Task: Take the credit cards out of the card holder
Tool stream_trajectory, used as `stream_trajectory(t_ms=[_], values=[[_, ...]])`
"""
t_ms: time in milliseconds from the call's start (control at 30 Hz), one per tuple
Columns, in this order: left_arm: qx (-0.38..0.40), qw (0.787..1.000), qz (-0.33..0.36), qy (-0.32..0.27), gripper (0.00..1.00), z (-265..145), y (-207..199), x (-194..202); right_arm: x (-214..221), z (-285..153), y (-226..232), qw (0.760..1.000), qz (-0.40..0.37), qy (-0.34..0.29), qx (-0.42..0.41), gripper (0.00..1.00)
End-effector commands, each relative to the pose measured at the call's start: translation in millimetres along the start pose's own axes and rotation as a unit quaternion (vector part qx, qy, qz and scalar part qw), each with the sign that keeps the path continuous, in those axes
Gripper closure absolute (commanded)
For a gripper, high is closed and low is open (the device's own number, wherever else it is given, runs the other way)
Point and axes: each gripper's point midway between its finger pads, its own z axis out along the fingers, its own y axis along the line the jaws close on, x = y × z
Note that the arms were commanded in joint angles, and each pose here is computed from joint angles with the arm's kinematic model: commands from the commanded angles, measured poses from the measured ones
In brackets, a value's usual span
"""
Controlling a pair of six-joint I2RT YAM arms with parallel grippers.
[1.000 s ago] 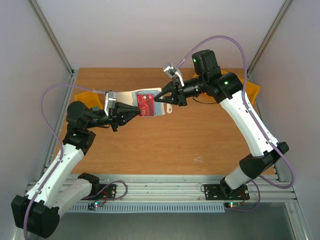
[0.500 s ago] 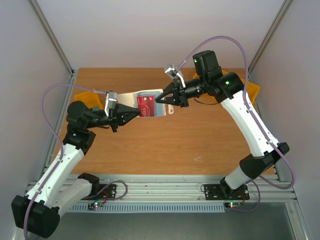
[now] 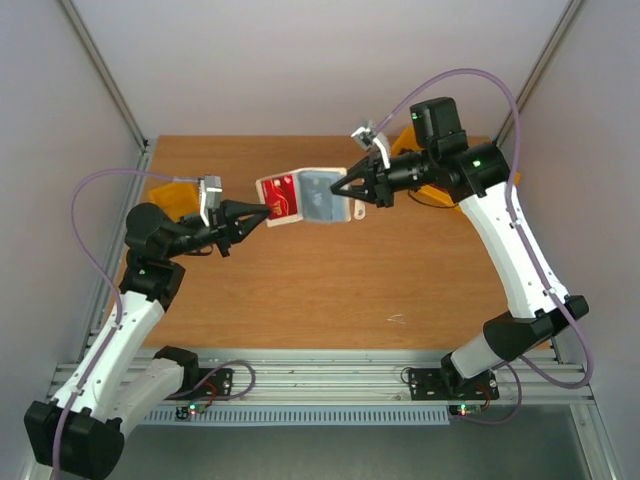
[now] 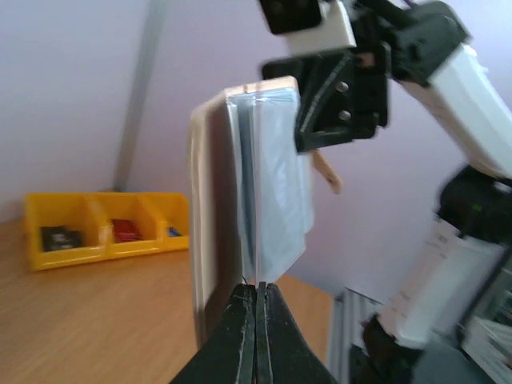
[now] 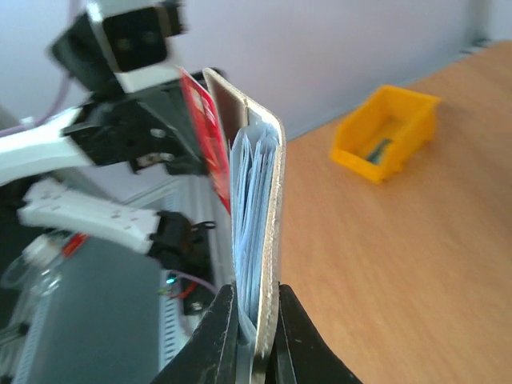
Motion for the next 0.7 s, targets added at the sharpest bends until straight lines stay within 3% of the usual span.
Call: stream_trajectory(t_ms=[0,100,233,500,667], values=[[-0.125,0.991,-0.018,-0.048,1.00,-16.9,40.1,-15.3,-2.6,-40.9,-50.5,0.989,0.060,-0.031,0.129,0.99],[-0.120,0.992,-0.017,-0.043,1.00,-17.6,38.4,-9.7,3.2,-60.3,-82.3,0.977,0.120,-0.056,0.168,0.99],[-0.110,0.993,-0.025,-0.040,1.00,-17.5,35.3,-5.1,35.1,-48.6,-120.1,0.957,0.222,-0.029,0.185,0.99],[-0.108,0.993,-0.021,-0.046,1.00,-16.7,36.3,-7.8,132.9,72.1,-148.2,0.920,0.374,0.057,0.108,0.99],[-0.109,0.993,-0.023,-0.047,1.00,-17.5,36.1,-5.9,189.1,118.5,-174.3,0.884,0.447,0.100,0.096,0.99]])
